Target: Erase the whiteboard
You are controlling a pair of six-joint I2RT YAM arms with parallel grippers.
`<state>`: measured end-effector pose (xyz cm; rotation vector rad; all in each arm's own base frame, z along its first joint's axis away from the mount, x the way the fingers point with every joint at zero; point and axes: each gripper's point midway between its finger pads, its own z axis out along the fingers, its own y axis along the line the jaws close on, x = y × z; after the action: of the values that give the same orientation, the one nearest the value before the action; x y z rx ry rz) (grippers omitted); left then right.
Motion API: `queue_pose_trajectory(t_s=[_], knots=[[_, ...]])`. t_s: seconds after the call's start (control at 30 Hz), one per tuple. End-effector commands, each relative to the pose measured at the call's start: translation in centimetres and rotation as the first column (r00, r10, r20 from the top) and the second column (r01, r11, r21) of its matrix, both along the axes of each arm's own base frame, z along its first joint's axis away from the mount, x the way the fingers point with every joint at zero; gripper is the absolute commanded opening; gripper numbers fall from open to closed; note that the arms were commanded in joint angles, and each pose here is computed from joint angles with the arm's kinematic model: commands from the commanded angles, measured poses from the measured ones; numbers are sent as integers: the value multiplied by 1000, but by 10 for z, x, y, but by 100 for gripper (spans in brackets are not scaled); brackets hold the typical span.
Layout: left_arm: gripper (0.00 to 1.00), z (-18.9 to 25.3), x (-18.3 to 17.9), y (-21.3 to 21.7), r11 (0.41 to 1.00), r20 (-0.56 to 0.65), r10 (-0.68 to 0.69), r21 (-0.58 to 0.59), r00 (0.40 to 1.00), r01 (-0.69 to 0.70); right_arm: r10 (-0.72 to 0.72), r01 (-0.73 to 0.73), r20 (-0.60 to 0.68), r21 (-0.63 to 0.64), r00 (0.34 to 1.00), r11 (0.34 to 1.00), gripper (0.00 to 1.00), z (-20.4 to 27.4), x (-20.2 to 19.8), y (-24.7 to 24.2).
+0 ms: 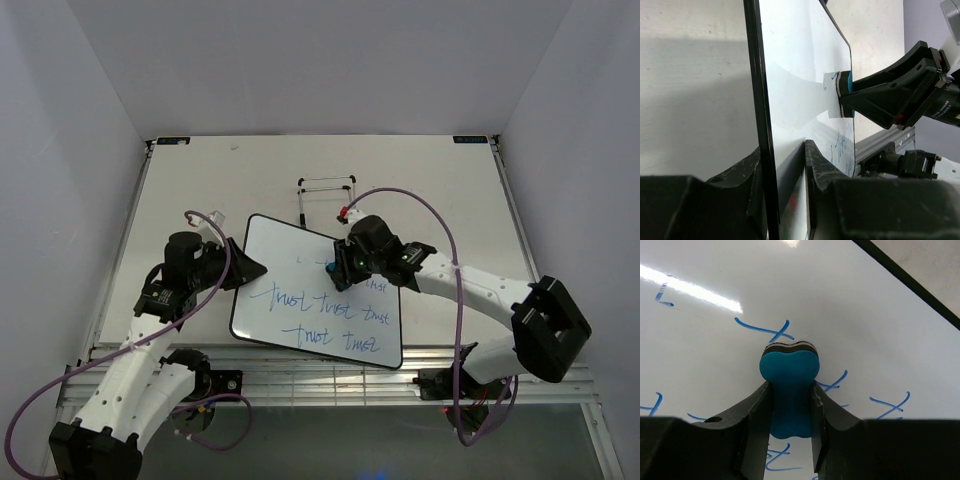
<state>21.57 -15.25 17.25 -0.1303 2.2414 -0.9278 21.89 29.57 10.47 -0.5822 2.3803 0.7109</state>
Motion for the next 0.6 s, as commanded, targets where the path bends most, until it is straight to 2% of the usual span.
queue_pose_trajectory(t_s=[0.0, 0.03, 0.07, 0.17, 0.27, 0.37, 0.4, 0.5, 0.53, 0.57], knots=[[0, 20, 29, 20, 983, 259, -22, 182, 966, -26, 60, -71, -82, -137, 995, 988, 8, -29, -18, 20], [0, 19, 28, 19, 983, 253, -28, 182, 967, -19, 143, -150, -91, -84, 986, 985, 8, -18, -31, 48], [0, 19, 28, 18, 984, 253, -33, 180, 967, -13, 181, -182, -48, -14, 982, 983, 8, 7, -24, 82], [0, 17, 28, 17, 984, 249, -37, 178, 968, -9, 296, -293, -4, 132, 955, 947, 8, 48, -38, 141], [0, 17, 27, 15, 984, 249, -44, 176, 967, 0, 306, -302, 8, 180, 952, 936, 8, 57, -36, 161], [0, 17, 26, 13, 984, 251, -56, 177, 966, 11, 262, -259, -13, 104, 965, 960, 8, 39, -24, 150], [0, 17, 26, 13, 984, 249, -59, 177, 967, 15, 231, -230, -44, 33, 972, 973, 8, 19, -23, 134], [0, 18, 26, 13, 984, 254, -58, 177, 966, 13, 161, -166, -108, -35, 981, 986, 8, -9, -14, 91], [0, 19, 26, 13, 984, 258, -58, 176, 964, 12, 94, -111, -165, -96, 982, 989, 8, -37, -10, 55], [0, 20, 25, 13, 984, 261, -56, 176, 964, 10, 50, -70, -176, -107, 983, 992, 8, -41, -7, 36]])
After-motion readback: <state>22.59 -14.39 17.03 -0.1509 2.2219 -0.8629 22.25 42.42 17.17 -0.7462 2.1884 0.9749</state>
